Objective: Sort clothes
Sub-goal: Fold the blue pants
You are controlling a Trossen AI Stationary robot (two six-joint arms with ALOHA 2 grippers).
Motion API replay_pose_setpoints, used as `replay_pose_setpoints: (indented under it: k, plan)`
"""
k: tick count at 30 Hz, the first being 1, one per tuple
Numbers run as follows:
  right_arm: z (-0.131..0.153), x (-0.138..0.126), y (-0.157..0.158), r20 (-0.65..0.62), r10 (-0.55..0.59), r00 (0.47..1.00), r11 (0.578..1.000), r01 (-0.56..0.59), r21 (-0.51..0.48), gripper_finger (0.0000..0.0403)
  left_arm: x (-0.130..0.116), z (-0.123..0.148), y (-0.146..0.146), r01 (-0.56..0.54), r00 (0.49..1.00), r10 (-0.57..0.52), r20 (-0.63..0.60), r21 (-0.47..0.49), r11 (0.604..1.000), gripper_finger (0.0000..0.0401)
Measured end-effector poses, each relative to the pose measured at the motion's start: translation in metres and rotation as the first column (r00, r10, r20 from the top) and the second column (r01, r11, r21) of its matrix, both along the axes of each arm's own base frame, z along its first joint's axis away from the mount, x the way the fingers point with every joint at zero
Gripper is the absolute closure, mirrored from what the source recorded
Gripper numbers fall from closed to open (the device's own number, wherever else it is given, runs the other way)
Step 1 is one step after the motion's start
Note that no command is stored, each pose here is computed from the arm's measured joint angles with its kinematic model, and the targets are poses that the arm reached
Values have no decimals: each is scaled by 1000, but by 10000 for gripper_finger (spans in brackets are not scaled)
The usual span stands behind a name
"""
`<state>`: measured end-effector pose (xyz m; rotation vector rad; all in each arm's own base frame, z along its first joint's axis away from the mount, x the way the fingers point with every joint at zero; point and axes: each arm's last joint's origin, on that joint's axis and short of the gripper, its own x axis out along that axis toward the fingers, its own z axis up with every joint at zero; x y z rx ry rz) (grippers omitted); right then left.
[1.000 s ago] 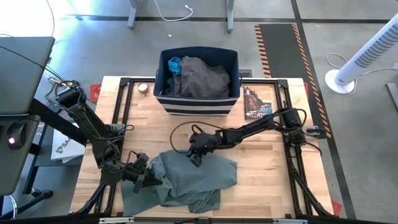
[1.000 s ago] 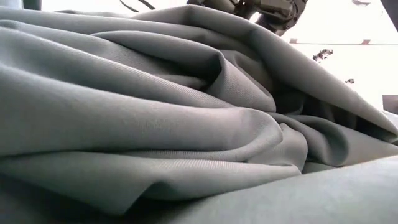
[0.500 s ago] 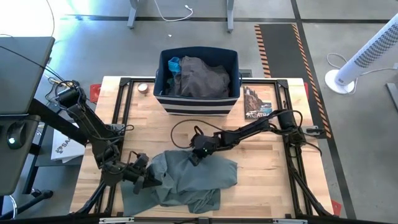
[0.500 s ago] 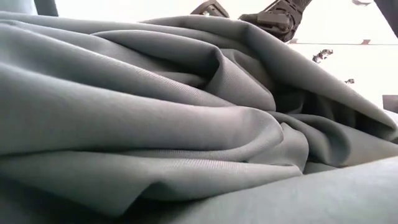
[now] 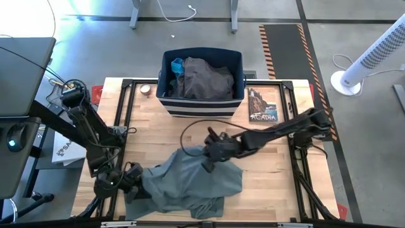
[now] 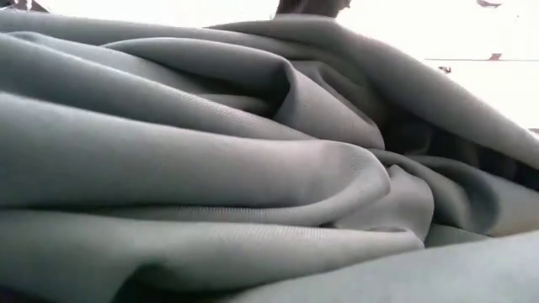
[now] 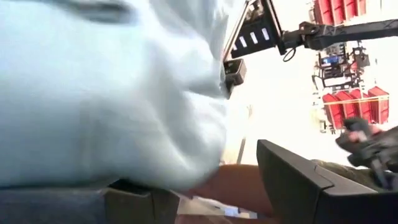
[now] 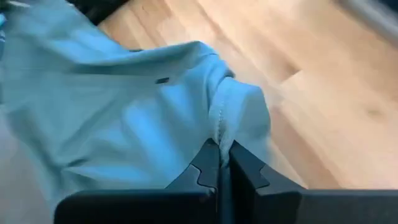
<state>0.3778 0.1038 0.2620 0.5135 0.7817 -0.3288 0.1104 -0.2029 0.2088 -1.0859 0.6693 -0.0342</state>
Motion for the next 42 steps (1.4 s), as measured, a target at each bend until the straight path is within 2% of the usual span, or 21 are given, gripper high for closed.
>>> replay_pose_setpoints:
  k: [3, 6, 12, 14, 16, 20, 25, 29, 35, 39, 42]
  plan:
    - [35, -21, 10, 9, -29, 1000, 999, 29, -32, 400, -4, 0, -2, 9, 1000, -9, -8, -10, 1000, 207]
    - [55, -44, 19, -49, -59, 997, 998, 59, -9, 400, -4, -1, -2, 6, 1000, -6, -7, -6, 1000, 210]
    - [71, -84, 35, -230, -171, 958, 983, 181, 21, 400, -2, -4, 4, -32, 999, 32, -13, 51, 998, 210]
    - [70, -91, 39, -300, -182, 936, 976, 210, 63, 400, -2, -6, 5, -30, 999, 32, -26, 71, 997, 211]
    - [66, -95, 43, -362, -164, 918, 968, 220, 119, 399, -2, -7, 6, -20, 999, 24, -43, 80, 997, 211]
    - [64, -100, 51, -367, -210, 906, 954, 273, 128, 397, -3, -10, 9, -65, 994, 69, -90, 51, 997, 211]
    - [64, -101, 54, -353, -232, 906, 948, 292, 125, 395, -1, -13, 12, -229, 954, 198, -225, -119, 966, 211]
    - [65, -100, 54, -332, -241, 912, 949, 293, 115, 395, 12, -14, 18, -284, 931, 232, -283, -161, 945, 211]
    - [65, -100, 54, -330, -201, 922, 965, 244, 95, 394, 38, -32, 28, -395, 878, 346, -330, -92, 914, 211]
    - [65, -100, 54, -332, -172, 927, 974, 210, 83, 394, 47, -45, 28, -390, 854, 348, -386, -33, 920, 211]
    - [65, -100, 54, -337, -135, 932, 982, 171, 77, 393, 50, -45, 26, -383, 848, 364, -385, 32, 923, 216]
